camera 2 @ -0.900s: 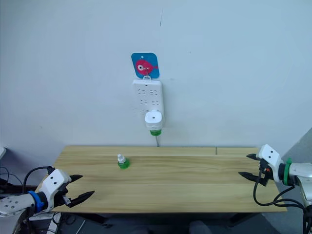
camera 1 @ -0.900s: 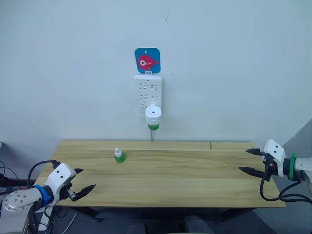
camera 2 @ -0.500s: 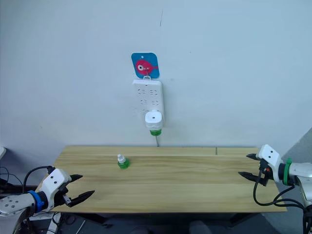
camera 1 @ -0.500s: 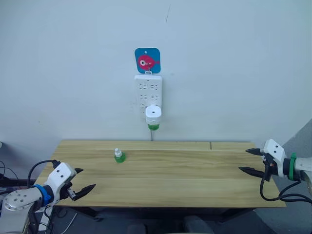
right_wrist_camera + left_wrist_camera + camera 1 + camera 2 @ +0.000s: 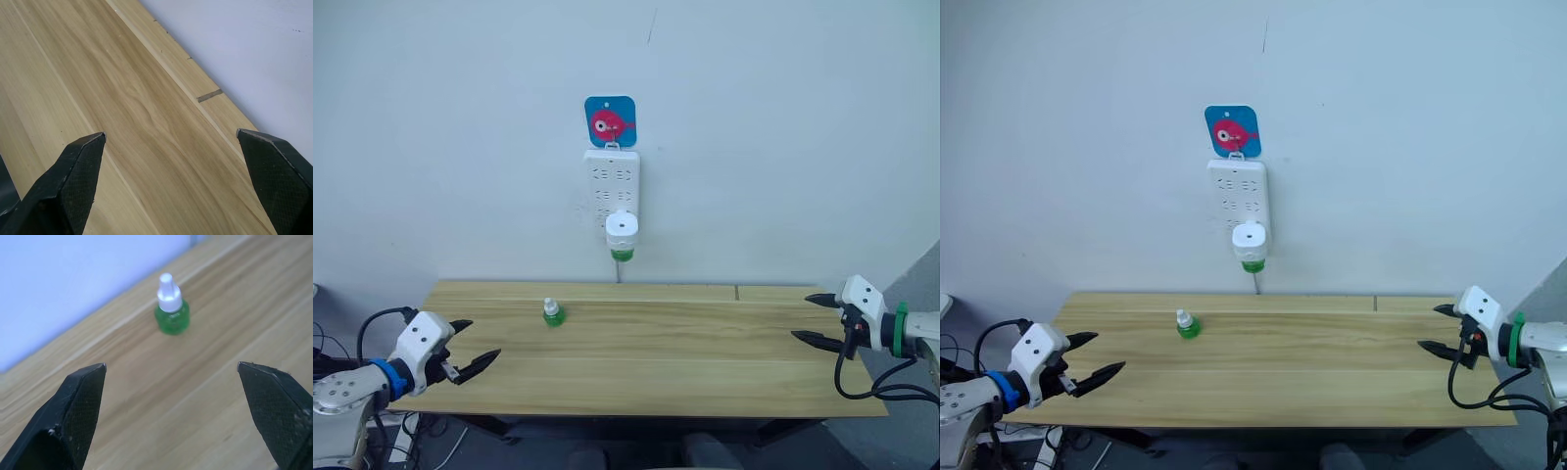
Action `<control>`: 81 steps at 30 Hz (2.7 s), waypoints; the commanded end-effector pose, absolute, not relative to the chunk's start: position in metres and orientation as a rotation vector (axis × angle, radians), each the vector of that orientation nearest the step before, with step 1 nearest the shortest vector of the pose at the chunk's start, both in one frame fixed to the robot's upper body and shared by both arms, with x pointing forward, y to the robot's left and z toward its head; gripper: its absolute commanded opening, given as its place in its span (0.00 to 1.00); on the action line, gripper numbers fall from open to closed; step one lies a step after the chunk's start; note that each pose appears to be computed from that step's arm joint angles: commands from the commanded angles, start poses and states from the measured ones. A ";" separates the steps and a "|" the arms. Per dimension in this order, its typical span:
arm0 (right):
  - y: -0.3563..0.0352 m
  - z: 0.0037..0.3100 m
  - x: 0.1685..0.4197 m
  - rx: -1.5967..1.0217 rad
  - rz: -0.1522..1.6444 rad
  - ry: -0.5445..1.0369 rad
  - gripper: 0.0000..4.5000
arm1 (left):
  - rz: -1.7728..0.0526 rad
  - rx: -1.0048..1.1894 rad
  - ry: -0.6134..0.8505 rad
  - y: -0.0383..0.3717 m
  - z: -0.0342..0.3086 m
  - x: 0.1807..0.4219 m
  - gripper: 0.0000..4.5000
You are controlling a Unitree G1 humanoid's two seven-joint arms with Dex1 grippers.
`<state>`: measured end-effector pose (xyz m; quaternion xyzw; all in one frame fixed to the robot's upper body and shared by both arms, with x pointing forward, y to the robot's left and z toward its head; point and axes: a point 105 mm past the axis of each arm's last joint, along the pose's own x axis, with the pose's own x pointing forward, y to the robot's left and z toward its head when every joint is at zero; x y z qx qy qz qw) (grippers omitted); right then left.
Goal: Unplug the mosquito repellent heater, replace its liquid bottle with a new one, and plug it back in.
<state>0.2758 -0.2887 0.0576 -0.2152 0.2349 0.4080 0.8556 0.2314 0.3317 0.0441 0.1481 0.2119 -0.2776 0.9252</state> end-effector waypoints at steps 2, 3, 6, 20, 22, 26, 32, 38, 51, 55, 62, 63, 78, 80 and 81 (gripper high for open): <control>-0.287 0.069 0.278 -0.476 0.863 0.455 0.99 | -0.571 0.285 0.386 0.338 0.061 0.235 1.00; -0.287 0.068 0.278 -0.475 0.862 0.456 0.99 | -0.549 0.292 0.365 0.341 0.064 0.238 1.00; -0.287 0.067 0.276 -0.468 0.858 0.456 0.99 | -0.495 0.293 0.302 0.343 0.074 0.248 1.00; -0.195 0.123 0.258 -0.361 0.913 0.170 0.99 | -0.538 0.271 0.169 0.284 0.125 0.300 1.00; -0.180 0.127 0.255 -0.342 0.920 0.152 0.99 | -0.567 0.272 0.151 0.273 0.132 0.309 1.00; -0.159 0.132 0.251 -0.327 0.917 0.136 0.99 | -0.600 0.295 0.127 0.260 0.139 0.327 1.00; -0.148 0.144 0.257 -0.354 0.866 0.101 0.99 | -0.651 0.287 0.065 0.235 0.144 0.353 1.00; -0.139 0.149 0.253 -0.305 0.869 0.095 0.99 | -0.632 0.241 0.022 0.226 0.145 0.373 1.00; -0.137 0.148 0.251 -0.296 0.865 0.102 0.99 | -0.662 0.213 0.003 0.214 0.149 0.400 1.00; -0.137 0.148 0.250 -0.295 0.865 0.104 0.99 | -0.712 0.203 0.006 0.206 0.152 0.401 1.00; -0.136 0.151 0.249 -0.299 0.869 0.103 0.99 | -0.814 0.203 0.031 0.195 0.155 0.400 1.00; -0.135 0.152 0.249 -0.300 0.874 0.098 0.99 | -0.824 0.205 0.033 0.194 0.156 0.400 1.00; -0.104 0.187 0.251 -0.192 0.959 0.003 0.99 | -0.934 0.170 0.041 0.184 0.172 0.397 1.00; -0.101 0.188 0.251 -0.186 0.972 0.001 0.99 | -0.974 0.150 0.053 0.182 0.175 0.394 1.00; -0.100 0.189 0.251 -0.184 0.975 0.001 0.99 | -0.987 0.145 0.058 0.181 0.175 0.393 1.00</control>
